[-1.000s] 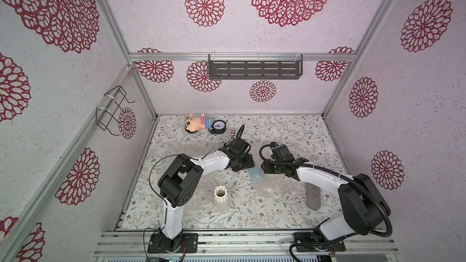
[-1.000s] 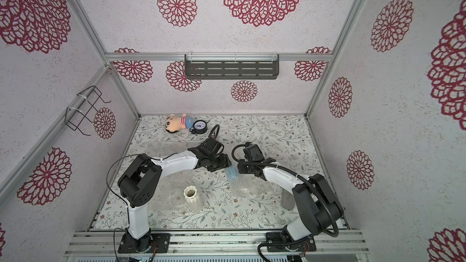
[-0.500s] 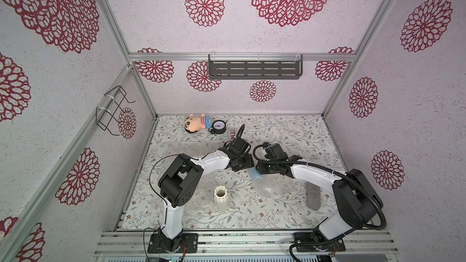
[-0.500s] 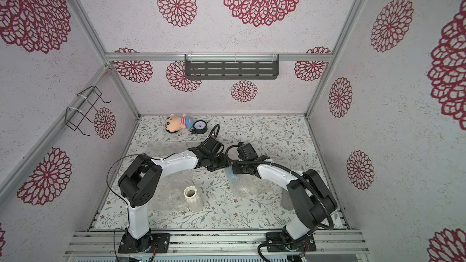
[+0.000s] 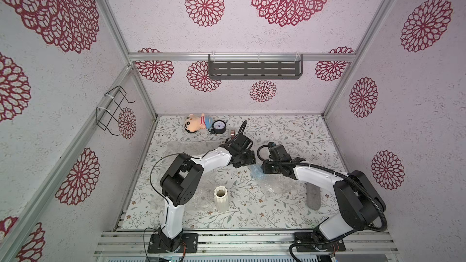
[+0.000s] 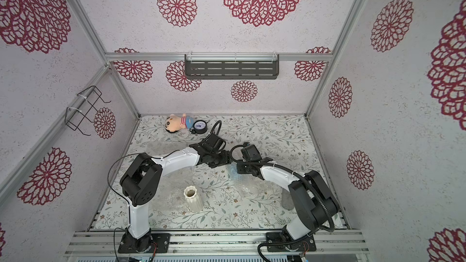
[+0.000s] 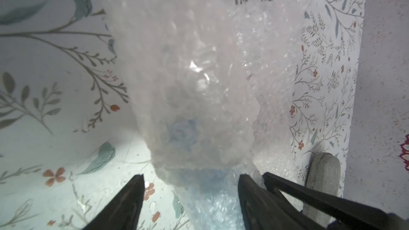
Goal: Wrap vases in bubble wrap
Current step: Wrap the vase in bubble wrap.
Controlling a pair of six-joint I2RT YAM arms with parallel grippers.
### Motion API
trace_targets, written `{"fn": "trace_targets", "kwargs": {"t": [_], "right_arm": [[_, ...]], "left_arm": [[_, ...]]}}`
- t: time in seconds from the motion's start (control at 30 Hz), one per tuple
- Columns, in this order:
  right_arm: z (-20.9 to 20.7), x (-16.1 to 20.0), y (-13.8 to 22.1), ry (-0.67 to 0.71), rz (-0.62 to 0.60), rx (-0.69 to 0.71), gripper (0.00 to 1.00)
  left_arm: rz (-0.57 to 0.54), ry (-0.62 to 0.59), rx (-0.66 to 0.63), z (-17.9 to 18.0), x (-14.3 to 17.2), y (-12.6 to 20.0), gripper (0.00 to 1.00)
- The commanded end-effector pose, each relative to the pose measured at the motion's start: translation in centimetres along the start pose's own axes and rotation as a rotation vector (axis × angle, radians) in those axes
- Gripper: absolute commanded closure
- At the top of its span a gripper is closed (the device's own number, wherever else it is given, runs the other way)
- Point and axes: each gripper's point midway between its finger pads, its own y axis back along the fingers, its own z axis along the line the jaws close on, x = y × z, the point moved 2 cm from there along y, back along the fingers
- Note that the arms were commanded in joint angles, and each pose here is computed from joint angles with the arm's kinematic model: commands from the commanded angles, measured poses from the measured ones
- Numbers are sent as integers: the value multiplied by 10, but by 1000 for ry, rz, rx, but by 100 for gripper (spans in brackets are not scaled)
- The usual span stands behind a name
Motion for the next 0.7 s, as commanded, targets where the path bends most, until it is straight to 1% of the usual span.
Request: {"fn": "trace_targets", "kwargs": {"t": [0.0,0.13,0.27,0.43,0.6,0.67], "right_arm": [[-17,21,-2,-19,62,58,77],[-20,25,-10,-33,62,48,77],[-26,30,-15,-31,74,77,78],[-27,31,-18,-37,69,75,77],[-28,27,-13,-32,46,84,71],[-24,21,-5,-29,24,69,65]], "left_arm": [[-14,-16,-11,-4,-3,4,28],[6,-10,-10,-1,3,1,28],[27,9,17,-2,12,-3,28],[49,-3,34,-8,23,-9,28],[84,-6,27,-4,34,-20,30],[85,-8,5,1,36,-22,30]]}}
